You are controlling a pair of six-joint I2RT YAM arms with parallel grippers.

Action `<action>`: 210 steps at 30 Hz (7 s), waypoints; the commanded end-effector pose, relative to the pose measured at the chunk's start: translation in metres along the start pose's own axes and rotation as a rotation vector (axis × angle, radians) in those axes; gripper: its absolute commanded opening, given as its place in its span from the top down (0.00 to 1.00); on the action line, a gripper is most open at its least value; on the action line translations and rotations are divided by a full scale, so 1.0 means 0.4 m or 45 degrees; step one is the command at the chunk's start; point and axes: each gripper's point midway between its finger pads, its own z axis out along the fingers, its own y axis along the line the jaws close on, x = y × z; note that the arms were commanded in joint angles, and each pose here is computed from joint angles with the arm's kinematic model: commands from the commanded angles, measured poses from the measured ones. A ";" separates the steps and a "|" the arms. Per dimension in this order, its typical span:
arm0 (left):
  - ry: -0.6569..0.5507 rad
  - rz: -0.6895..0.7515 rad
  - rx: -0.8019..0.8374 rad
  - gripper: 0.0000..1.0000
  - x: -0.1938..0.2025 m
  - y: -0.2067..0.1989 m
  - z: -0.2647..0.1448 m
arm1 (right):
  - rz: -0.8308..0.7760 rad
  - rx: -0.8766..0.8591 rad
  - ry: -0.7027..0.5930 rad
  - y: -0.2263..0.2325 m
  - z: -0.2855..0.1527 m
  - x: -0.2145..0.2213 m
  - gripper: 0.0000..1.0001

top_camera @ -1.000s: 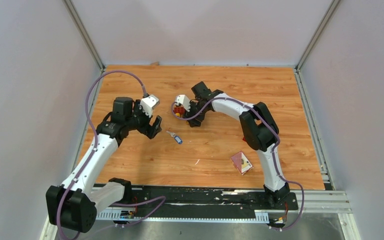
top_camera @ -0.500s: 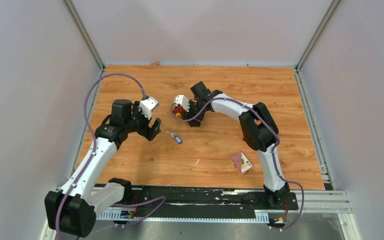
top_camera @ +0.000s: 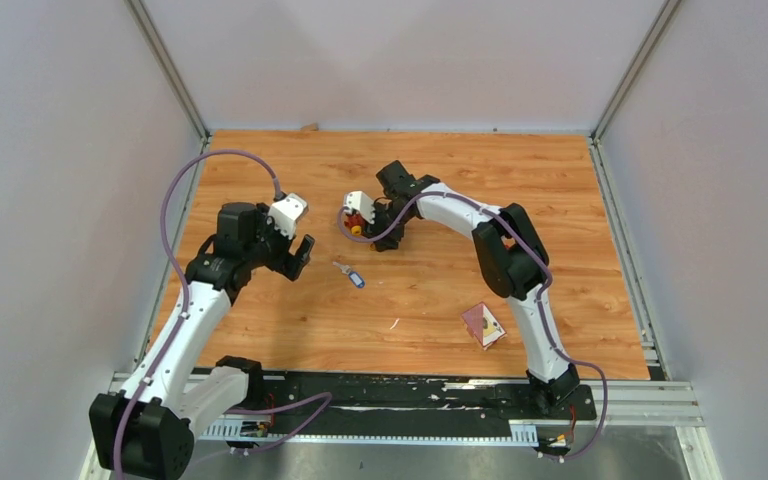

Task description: Put the keys on the keyring

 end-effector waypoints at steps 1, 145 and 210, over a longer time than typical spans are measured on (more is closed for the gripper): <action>-0.034 0.003 -0.073 0.03 -0.013 0.032 -0.023 | -0.041 -0.104 0.025 0.043 0.025 0.013 0.59; -0.063 -0.044 0.161 0.05 -0.011 -0.016 0.082 | 0.296 0.166 0.006 0.164 -0.114 0.036 0.78; -0.133 -0.328 0.733 0.25 -0.177 -0.190 0.119 | 0.089 0.432 -0.347 0.135 -0.360 -0.140 1.00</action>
